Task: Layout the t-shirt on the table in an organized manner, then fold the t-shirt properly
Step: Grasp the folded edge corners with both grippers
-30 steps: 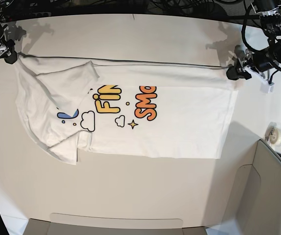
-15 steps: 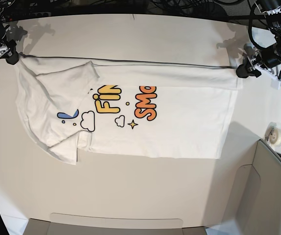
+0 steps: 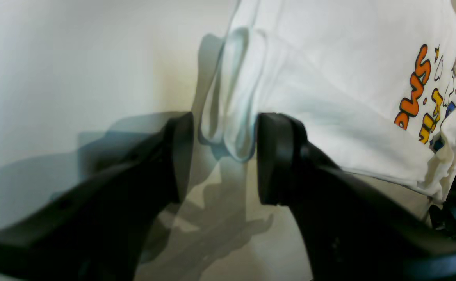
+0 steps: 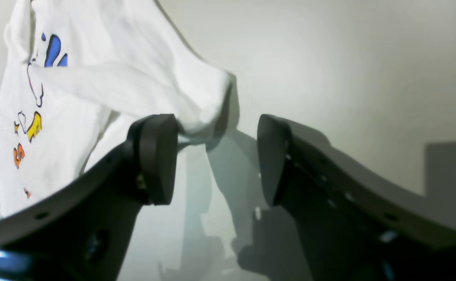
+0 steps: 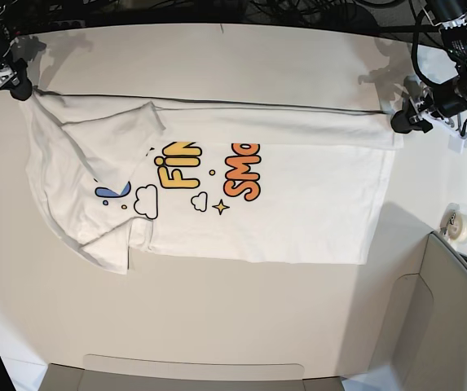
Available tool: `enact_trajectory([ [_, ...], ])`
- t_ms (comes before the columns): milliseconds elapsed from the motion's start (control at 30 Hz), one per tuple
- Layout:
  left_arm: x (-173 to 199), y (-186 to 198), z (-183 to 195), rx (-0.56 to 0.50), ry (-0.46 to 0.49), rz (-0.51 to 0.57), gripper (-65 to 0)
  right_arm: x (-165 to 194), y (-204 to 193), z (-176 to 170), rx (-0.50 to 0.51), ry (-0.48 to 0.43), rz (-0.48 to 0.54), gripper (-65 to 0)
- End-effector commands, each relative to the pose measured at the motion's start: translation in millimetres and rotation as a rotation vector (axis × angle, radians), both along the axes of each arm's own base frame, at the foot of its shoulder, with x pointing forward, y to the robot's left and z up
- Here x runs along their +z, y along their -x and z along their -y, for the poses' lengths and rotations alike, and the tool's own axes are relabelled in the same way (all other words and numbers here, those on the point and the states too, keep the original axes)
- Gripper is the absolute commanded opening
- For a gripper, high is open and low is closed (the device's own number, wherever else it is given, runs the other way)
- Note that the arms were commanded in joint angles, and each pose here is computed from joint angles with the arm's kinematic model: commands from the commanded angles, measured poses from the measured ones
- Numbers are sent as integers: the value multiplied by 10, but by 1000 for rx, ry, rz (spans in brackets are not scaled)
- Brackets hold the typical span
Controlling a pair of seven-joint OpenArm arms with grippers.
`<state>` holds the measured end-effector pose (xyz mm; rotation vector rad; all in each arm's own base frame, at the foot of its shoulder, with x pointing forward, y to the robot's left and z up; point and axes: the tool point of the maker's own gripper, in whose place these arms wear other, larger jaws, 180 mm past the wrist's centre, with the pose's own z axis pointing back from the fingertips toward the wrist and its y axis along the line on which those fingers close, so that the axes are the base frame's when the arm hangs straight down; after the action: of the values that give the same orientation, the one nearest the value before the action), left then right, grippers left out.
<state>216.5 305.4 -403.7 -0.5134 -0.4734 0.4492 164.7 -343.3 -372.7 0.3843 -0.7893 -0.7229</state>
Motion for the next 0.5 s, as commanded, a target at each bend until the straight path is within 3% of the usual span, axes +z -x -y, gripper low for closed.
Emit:
enact_trajectory([
  [0, 10, 36, -63, -11, -26, -26, -382, 31, -37, -7, 7, -2, 27, -321],
  [467, 9, 36, -59, -13, -26, -26, -382, -167, -299, -230, -25, -137, 73, -322],
])
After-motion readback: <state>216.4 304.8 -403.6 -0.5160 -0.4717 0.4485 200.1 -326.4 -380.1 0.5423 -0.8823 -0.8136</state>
